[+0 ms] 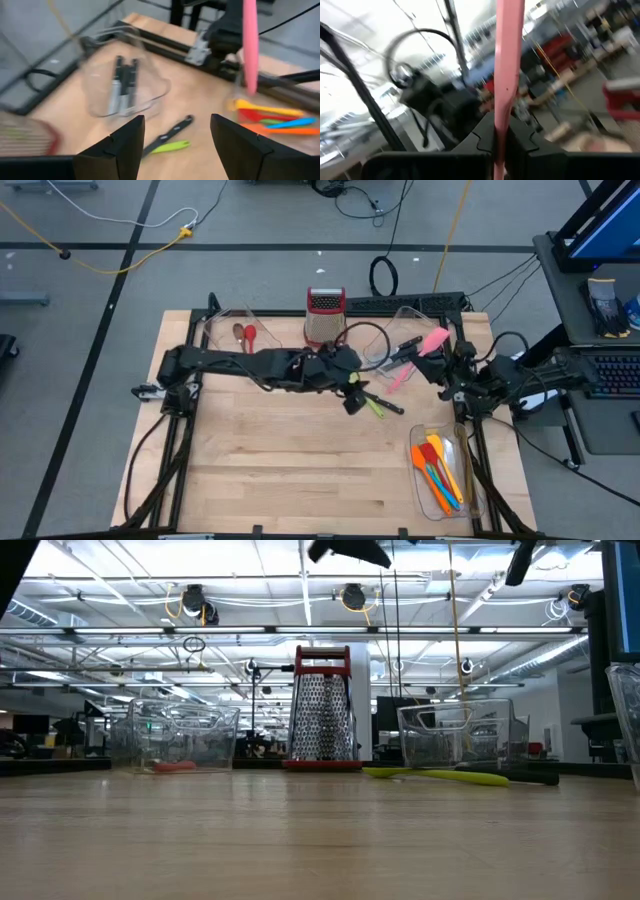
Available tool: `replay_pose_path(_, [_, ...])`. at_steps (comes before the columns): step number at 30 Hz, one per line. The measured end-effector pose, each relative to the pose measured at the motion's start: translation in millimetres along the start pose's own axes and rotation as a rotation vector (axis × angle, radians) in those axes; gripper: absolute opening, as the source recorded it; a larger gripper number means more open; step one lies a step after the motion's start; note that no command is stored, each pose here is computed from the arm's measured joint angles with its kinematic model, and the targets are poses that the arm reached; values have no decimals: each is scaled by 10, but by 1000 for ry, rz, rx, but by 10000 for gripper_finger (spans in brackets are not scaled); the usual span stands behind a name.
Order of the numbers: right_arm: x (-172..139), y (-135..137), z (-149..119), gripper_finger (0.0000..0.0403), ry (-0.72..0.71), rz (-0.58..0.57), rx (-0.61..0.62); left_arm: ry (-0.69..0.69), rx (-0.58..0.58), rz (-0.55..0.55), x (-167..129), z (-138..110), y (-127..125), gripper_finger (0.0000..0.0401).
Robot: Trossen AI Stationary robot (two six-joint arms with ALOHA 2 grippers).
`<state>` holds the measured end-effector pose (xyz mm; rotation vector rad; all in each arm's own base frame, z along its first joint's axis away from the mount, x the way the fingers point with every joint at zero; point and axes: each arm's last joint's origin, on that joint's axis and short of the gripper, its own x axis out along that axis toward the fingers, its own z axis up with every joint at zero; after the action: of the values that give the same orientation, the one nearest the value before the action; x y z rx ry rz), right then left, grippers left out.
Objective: Pick & Place Kitchen Items
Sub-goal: Put the pink spatula into the bottom transparent bin
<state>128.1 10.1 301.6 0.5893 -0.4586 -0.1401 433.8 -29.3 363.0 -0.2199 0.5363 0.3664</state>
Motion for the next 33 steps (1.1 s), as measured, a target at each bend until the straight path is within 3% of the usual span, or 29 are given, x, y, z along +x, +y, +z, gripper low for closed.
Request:
replay_pose_path(6, [36,140,174,8,279,-70,41,5,79,143,-320,-40,-46,221])
replay_pose_path(10, [18,223,297,8,479,-125,81,42,100,199,-381,-148,-120,208])
replay_pose_path(14, [-30,273,369,8,663,-174,177,55,89,202,-410,-198,-175,194])
replay_pose_path(19, [-104,292,324,8,894,-187,397,62,70,205,-389,-256,-199,182])
replay_pose_path(24, [-204,265,244,8,1103,-269,582,62,71,195,-399,-265,-223,177])
replay_pose_path(33, [-363,275,172,8,1333,-394,750,62,66,198,-391,-258,-208,177])
